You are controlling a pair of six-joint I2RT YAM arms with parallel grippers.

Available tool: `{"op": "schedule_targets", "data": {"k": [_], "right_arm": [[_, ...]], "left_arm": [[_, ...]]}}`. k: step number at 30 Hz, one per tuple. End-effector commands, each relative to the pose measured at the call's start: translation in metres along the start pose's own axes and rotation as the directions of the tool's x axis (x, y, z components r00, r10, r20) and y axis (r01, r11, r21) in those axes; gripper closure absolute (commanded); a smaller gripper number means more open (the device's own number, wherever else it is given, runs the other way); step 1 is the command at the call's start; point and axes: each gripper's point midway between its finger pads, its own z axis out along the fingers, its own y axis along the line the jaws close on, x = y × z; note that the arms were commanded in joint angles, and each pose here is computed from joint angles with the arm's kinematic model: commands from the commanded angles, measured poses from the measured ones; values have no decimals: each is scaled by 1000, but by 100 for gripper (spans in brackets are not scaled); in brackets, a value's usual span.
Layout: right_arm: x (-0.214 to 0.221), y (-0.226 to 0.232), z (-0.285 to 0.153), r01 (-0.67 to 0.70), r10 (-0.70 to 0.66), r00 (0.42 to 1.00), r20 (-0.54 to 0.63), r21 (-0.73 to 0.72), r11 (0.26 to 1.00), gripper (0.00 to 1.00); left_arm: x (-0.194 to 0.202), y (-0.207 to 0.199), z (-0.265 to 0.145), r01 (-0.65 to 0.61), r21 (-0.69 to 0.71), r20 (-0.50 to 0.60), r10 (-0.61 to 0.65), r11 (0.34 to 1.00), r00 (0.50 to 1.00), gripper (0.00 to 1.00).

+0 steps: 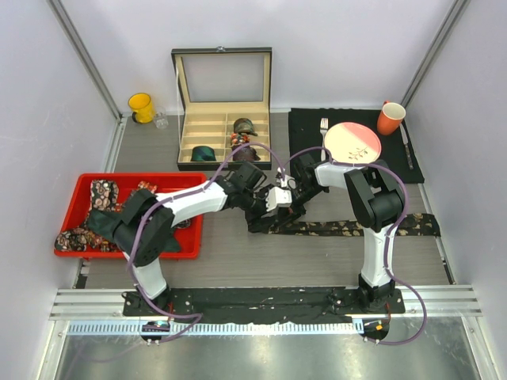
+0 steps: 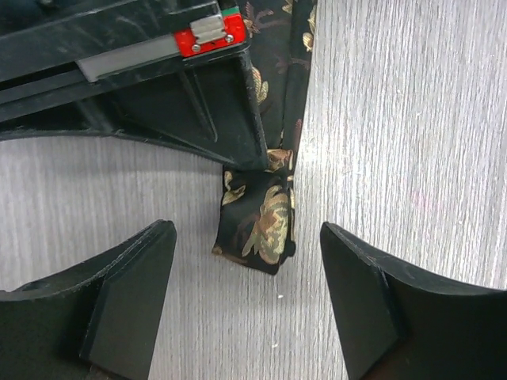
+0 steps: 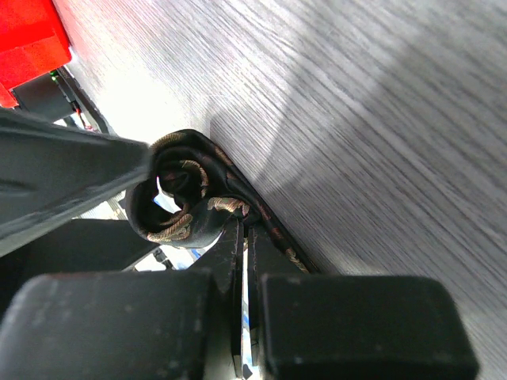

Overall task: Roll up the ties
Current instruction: Roll the tie at the center of the board.

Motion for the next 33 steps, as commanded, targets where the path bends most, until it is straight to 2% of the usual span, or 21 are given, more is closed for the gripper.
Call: {"op": "schedule_targets", "data": {"k": [1,4,7,8,10,11,12,13,14,17,19,22,23,26,33], "right_arm": [[1,-40,6,51,-51,999,-6,174,983,99],[1,-41,7,48,-48,999,-6,174,984,99],[0,-42,6,51,-51,999,-3,177,983,99],[0,-42,7,49,-49,999,-5,178,983,99],[0,-42,7,48,-48,999,-4,178,983,99],[0,-42,8,47,-47,999,-6,180,983,99],[-1,-42,7,48,-48,999,-4,181,982,99],[0,-43,8,46,-46,999,-6,181,982,99],[-1,-43,7,49,-49,999,-3,184,982,99],[-1,-44,8,48,-48,999,-4,186,981,99],[-1,-45,8,45,-45,999,-3,187,981,99],[-1,-45,9,40,-40,999,-5,187,981,99],[-1,-45,9,36,-35,999,-5,188,982,99],[-2,-45,9,34,-34,999,-4,187,982,99],[-1,-46,10,35,-35,999,-3,187,982,99]], "left_arm": [[-3,-2,12,-24,41,5,24,999,1000,21],[4,4,17,-34,22,-26,34,999,999,32],[5,8,16,-37,4,-34,37,999,999,58],[6,7,16,-35,5,-33,35,999,999,70],[-3,9,9,-53,-16,1,53,998,999,80],[-4,6,7,-53,-13,9,53,999,999,81],[-6,4,5,-52,-9,17,52,999,999,76],[-8,2,3,-45,-5,24,45,999,999,67],[-12,-1,-1,-49,-2,38,49,999,998,51],[-19,-6,-6,-46,12,67,45,999,997,45],[-21,-8,-6,-44,20,73,42,999,996,44],[-21,-7,-2,-25,31,69,23,999,997,54],[-25,-7,-1,-24,33,72,22,999,997,60],[-26,-10,5,-18,55,63,14,998,998,67],[-31,-9,12,-14,39,59,11,999,998,68]]}}
